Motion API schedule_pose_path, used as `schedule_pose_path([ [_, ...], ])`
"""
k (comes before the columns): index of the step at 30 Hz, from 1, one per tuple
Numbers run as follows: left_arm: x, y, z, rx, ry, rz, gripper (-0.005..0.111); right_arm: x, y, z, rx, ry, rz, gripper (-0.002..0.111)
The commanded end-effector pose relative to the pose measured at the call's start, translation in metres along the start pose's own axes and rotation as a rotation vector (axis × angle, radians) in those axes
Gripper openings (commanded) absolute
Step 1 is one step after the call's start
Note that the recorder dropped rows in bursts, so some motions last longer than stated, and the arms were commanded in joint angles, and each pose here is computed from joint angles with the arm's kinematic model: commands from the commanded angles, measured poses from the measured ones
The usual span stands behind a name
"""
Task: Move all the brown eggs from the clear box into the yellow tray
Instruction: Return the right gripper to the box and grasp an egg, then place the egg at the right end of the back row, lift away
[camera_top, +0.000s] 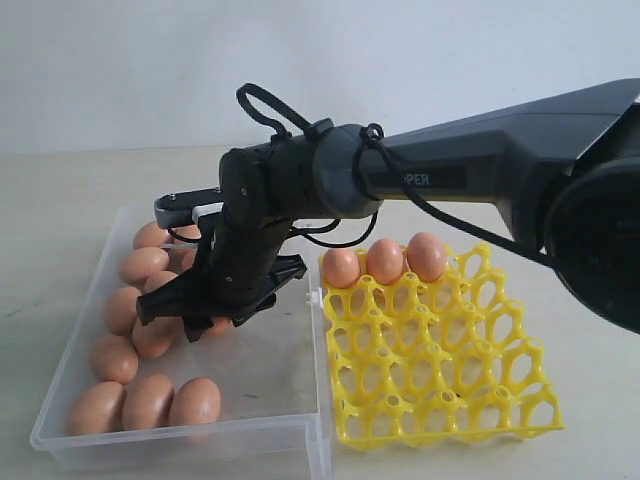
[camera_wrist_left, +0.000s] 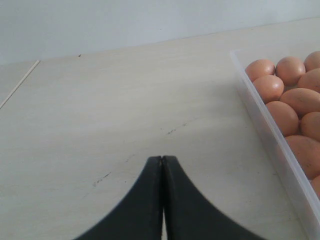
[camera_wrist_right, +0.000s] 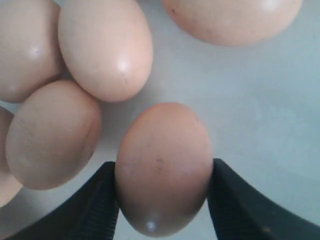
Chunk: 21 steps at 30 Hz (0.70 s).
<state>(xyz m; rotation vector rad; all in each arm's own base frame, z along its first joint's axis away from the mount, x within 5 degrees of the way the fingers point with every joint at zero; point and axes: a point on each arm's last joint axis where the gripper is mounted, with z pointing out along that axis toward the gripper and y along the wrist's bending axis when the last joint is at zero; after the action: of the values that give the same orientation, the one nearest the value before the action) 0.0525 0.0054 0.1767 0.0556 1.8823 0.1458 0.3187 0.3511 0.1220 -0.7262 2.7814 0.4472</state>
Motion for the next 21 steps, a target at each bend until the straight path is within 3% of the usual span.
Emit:
schedule_pose_path([
  [1, -0.002, 0.0, -0.001, 0.005, -0.019, -0.006, 0.0, -0.004, 0.002, -0.007, 0.004, -0.02, -0.019, 0.005],
  [2, -0.002, 0.0, -0.001, 0.005, -0.019, -0.006, 0.0, -0.004, 0.002, -0.009, 0.009, -0.024, -0.024, 0.001],
  [7, -0.002, 0.0, -0.001, 0.005, -0.019, -0.006, 0.0, -0.01, 0.0, -0.034, 0.065, -0.134, -0.132, 0.0],
  [13, -0.002, 0.0, -0.001, 0.005, -0.019, -0.006, 0.0, 0.006, -0.012, -0.081, 0.032, -0.517, -0.245, 0.0],
  [17, -0.002, 0.0, -0.001, 0.005, -0.019, -0.006, 0.0, 0.039, -0.043, -0.109, 0.088, -0.712, -0.287, 0.0],
  [21, -0.002, 0.0, -0.001, 0.005, -0.019, -0.006, 0.0, 0.078, -0.085, -0.13, 0.24, -0.811, -0.309, 0.0],
])
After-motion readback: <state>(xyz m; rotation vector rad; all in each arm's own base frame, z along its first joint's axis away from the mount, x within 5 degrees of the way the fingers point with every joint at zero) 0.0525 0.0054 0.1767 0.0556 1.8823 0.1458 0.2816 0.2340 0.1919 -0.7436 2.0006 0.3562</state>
